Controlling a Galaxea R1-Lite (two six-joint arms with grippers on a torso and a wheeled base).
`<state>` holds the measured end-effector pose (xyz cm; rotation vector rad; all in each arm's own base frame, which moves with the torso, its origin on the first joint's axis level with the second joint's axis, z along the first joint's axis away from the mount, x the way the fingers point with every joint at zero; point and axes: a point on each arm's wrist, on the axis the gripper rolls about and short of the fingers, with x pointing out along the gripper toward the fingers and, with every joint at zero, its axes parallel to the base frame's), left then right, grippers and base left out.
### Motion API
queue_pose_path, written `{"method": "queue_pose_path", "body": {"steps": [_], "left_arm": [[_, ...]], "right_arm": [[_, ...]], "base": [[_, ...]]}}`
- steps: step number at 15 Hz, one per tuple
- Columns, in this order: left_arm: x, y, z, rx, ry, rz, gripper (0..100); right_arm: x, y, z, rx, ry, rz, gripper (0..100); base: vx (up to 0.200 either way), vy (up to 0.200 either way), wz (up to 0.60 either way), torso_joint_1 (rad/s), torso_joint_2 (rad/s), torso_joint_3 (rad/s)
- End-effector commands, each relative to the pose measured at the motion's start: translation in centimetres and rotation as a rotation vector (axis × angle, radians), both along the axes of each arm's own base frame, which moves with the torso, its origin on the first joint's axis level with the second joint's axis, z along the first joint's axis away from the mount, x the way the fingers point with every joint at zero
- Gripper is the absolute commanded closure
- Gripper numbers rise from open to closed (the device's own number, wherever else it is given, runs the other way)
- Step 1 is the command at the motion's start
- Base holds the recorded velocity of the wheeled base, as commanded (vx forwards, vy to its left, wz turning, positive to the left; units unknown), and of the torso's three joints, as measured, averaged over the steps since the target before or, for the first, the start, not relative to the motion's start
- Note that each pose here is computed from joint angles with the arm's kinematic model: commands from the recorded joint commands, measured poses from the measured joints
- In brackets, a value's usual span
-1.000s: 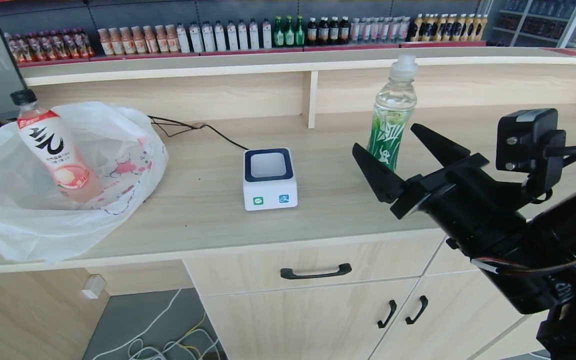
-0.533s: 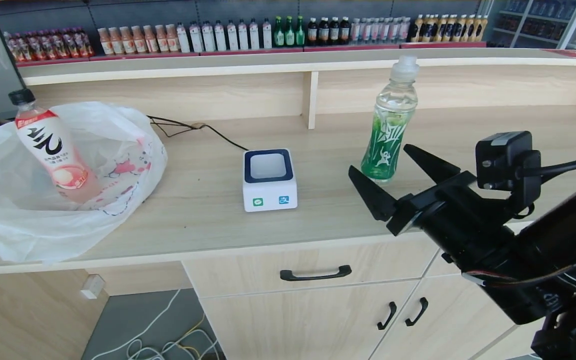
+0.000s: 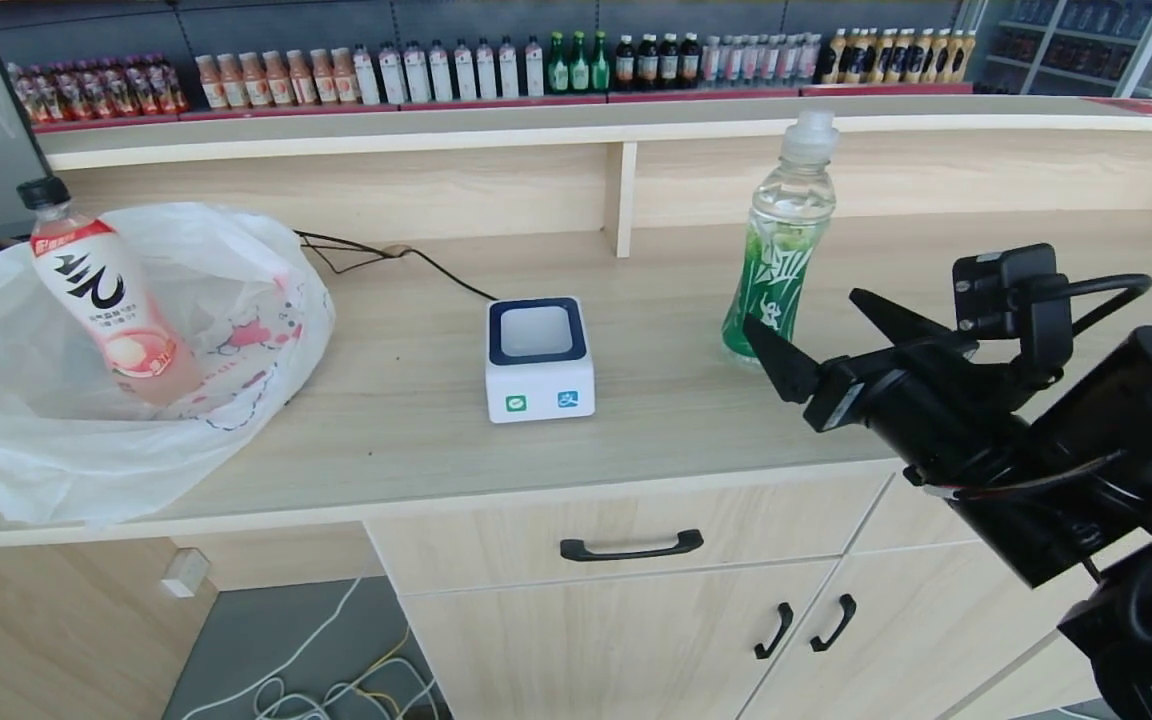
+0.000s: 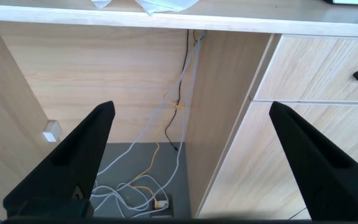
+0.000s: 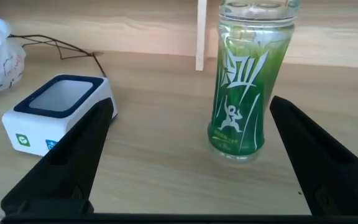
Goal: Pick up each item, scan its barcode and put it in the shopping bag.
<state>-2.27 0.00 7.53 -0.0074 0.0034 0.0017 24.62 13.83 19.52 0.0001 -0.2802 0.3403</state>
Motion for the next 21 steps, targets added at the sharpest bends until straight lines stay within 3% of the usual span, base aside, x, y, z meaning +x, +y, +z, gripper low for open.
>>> {"method": "queue_pose_path", "body": {"steps": [1, 6, 14, 21], "left_arm": [[0.0, 0.0, 0.0, 0.0, 0.0, 0.0, 0], [0.0, 0.0, 0.0, 0.0, 0.0, 0.0, 0], [0.0, 0.0, 0.0, 0.0, 0.0, 0.0, 0], [0.0, 0.0, 0.0, 0.0, 0.0, 0.0, 0]], "right_arm": [[1.3, 0.6, 0.9, 0.015, 0.004, -0.05, 0], [4.6, 1.1, 1.1, 0.001, 0.038, -0.098, 0], [9.0, -0.5, 1.9, 0.005, 0.03, -0.186, 0], [11.0, 0.2, 1.5, 0.027, 0.024, -0.151, 0]], "base": [[0.0, 0.0, 0.0, 0.0, 0.0, 0.0], [0.0, 0.0, 0.0, 0.0, 0.0, 0.0], [0.0, 0.0, 0.0, 0.0, 0.0, 0.0], [0.0, 0.0, 0.0, 0.0, 0.0, 0.0]]}}
